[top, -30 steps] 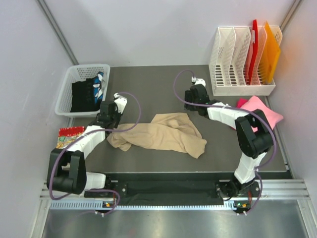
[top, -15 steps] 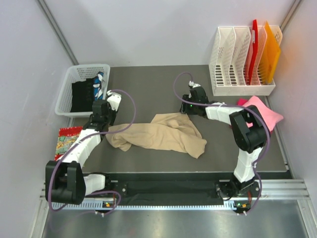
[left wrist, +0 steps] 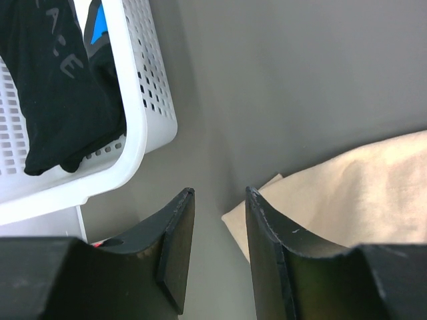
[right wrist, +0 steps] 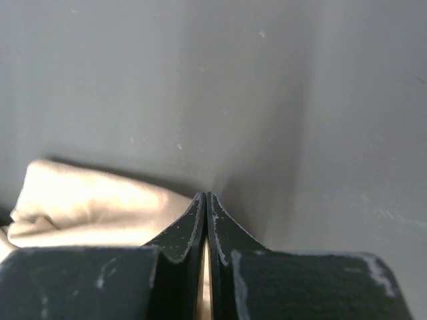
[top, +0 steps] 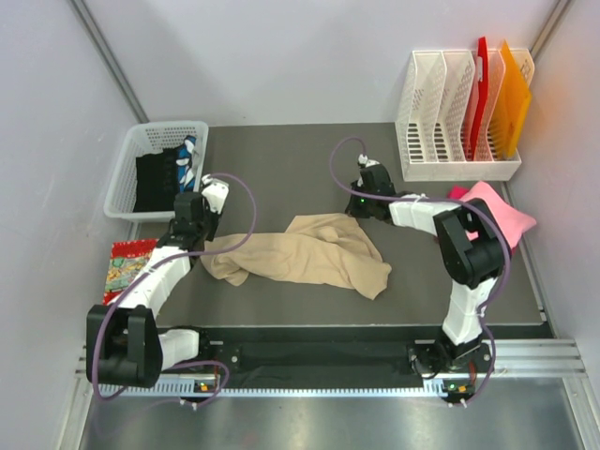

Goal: Fold and stack the t-shirts
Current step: Flatten the tshirt out

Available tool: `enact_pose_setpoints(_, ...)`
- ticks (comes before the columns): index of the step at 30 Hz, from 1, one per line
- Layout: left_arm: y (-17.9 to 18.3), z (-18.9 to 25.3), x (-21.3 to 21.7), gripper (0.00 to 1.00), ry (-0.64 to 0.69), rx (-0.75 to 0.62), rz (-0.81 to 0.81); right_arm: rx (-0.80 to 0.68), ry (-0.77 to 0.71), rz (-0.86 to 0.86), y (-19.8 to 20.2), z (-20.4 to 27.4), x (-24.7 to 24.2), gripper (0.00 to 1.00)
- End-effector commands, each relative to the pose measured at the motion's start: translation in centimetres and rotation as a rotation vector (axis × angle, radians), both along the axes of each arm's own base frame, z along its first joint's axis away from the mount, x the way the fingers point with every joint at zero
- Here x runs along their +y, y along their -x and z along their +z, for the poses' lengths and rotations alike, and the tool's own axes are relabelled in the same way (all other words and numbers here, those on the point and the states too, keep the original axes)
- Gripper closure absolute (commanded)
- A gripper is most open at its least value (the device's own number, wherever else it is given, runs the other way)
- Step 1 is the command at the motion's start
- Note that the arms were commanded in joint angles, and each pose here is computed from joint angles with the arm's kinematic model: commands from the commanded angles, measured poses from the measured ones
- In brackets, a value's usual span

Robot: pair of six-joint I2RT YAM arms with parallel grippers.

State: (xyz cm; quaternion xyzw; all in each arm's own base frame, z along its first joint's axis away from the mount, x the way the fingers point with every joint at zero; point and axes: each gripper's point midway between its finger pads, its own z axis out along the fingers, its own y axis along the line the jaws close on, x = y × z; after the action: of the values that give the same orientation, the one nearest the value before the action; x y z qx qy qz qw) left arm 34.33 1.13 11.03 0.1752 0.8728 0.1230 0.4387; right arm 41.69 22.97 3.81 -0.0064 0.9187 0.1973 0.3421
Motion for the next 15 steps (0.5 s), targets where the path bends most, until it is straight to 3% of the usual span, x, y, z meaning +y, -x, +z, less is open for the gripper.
enact_pose_setpoints(1,-0.4,1.3,0.2,0.58,-0.004,-0.058,-0.001,-0.118,0.029,-0.031,-0.7,4.5,-1.8,0.93)
enact_pose_setpoints(4,-0.3,1.2,0.2,0.58,0.0,-0.057,-0.006,-0.112,0.092,-0.054,0.2,4.3,-3.5,0.46)
enact_pose_setpoints(5,-0.2,1.1,0.1,0.58,0.001,-0.054,-0.007,-0.113,0.084,-0.054,0.1,4.3,-3.7,0.41)
enact_pose_setpoints(9,-0.1,1.2,0.1,0.58,0.006,-0.057,-0.009,-0.08,0.03,-0.045,0.8,3.5,-3.7,0.38)
enact_pose_setpoints(15,0.3,1.4,0.2,0.58,-0.002,-0.064,-0.011,-0.034,-0.129,-0.021,0.7,2.0,-2.5,0.43)
